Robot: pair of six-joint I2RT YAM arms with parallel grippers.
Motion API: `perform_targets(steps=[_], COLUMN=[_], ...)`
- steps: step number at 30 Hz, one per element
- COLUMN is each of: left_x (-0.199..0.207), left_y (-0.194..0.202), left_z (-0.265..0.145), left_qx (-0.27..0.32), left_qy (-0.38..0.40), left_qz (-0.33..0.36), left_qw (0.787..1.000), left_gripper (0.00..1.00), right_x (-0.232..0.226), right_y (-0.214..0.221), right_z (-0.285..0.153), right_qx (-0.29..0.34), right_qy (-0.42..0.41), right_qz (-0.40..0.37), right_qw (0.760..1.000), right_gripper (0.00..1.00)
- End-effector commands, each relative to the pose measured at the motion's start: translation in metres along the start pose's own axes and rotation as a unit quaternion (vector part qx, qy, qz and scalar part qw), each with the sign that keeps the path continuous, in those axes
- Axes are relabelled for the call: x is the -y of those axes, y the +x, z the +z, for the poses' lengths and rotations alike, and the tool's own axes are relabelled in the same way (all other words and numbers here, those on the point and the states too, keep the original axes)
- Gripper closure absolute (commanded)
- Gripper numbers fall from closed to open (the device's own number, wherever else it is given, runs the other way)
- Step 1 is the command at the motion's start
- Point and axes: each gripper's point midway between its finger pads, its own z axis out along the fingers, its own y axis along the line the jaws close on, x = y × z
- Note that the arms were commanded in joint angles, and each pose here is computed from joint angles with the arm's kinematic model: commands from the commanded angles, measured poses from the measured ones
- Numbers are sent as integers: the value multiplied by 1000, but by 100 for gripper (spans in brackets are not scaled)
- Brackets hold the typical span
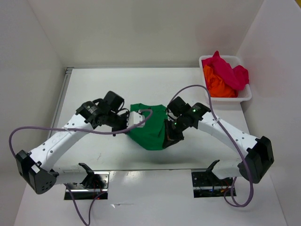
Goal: Fold and stack the t-shirts
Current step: Fold the long partially folded tshirt into a neat square
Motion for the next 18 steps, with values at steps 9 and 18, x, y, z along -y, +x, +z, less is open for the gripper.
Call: perform_targets(steps=[9, 18], left_x=[-108, -176], left_y=[-10, 0], left_z=[2, 22], left_qx=[65, 60], left_qy=[-73, -137], left_qz=[-156, -168], left_qw=[983, 974], left_gripper=[100, 100], right_x=[6, 26], right_y=[-103, -181], right_z=[-25, -23], right_qx=[62, 116], right_qy=[-36, -43], right_qz=[16, 39], right_qw=[997, 992], right_gripper=[100, 100])
